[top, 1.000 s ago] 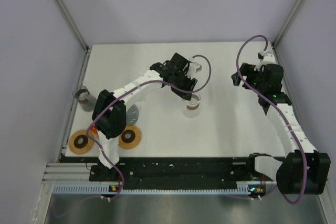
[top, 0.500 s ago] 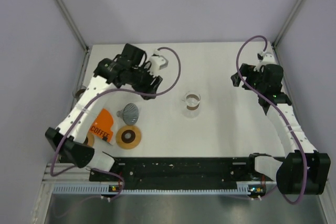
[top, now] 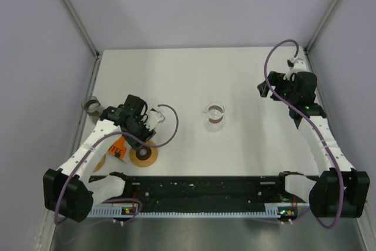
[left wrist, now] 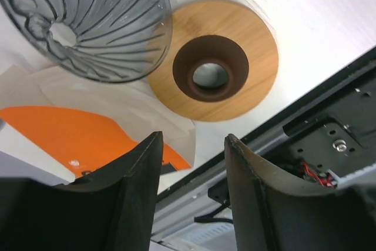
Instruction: Place the coffee filter in the dripper
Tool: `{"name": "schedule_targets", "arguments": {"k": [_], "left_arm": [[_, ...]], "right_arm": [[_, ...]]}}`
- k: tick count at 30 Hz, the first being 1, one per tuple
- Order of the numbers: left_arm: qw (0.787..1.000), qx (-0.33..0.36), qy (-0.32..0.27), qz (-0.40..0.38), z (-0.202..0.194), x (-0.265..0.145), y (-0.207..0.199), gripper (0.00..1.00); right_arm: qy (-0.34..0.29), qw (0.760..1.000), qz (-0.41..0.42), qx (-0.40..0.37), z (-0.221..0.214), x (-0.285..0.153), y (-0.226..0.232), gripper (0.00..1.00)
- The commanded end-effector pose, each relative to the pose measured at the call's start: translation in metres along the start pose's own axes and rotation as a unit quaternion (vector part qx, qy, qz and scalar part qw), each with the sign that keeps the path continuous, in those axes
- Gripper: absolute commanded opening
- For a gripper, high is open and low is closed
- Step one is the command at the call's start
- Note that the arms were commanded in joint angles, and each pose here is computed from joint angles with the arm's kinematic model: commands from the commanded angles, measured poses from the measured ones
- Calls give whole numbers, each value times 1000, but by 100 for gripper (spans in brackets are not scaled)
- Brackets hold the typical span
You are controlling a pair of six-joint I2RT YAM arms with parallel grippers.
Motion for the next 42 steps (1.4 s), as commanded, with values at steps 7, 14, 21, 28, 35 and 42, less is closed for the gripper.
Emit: {"name": "schedule_targets", "arguments": {"k": [7, 14, 21, 28, 35, 42], "left_arm": [[997, 31, -67, 13, 19, 58, 8, 45], [998, 43, -41, 37, 7, 76, 15, 42], [998, 44, 2, 49, -14, 98, 15, 40], [998, 50, 7, 35, -20, 108, 9, 22], [997, 47, -57, 0, 4, 83, -2, 0], [985, 60, -163, -8, 47, 26, -3, 0]], "right_arm": [[-17, 1000, 6, -15, 9, -2, 4, 82], [-11, 1000, 3, -13, 6, 1, 2, 82], [-6, 1000, 0, -13, 4, 3, 1, 82], [-4, 1000, 1, -14, 4, 4, 1, 82], [-1, 1000, 3, -5, 6, 2, 4, 82], [53, 993, 87, -60, -11, -2, 85, 81]]}}
Point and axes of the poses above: each gripper's point midway between its finger pads, its own x axis out along the fingers, its own y axis along the line the jaws close on, z = x × y, the point moved 2 cm from there along -x, back along the fingers, and after that the axes turned 6 degrees about x, right-handed, at the moved point
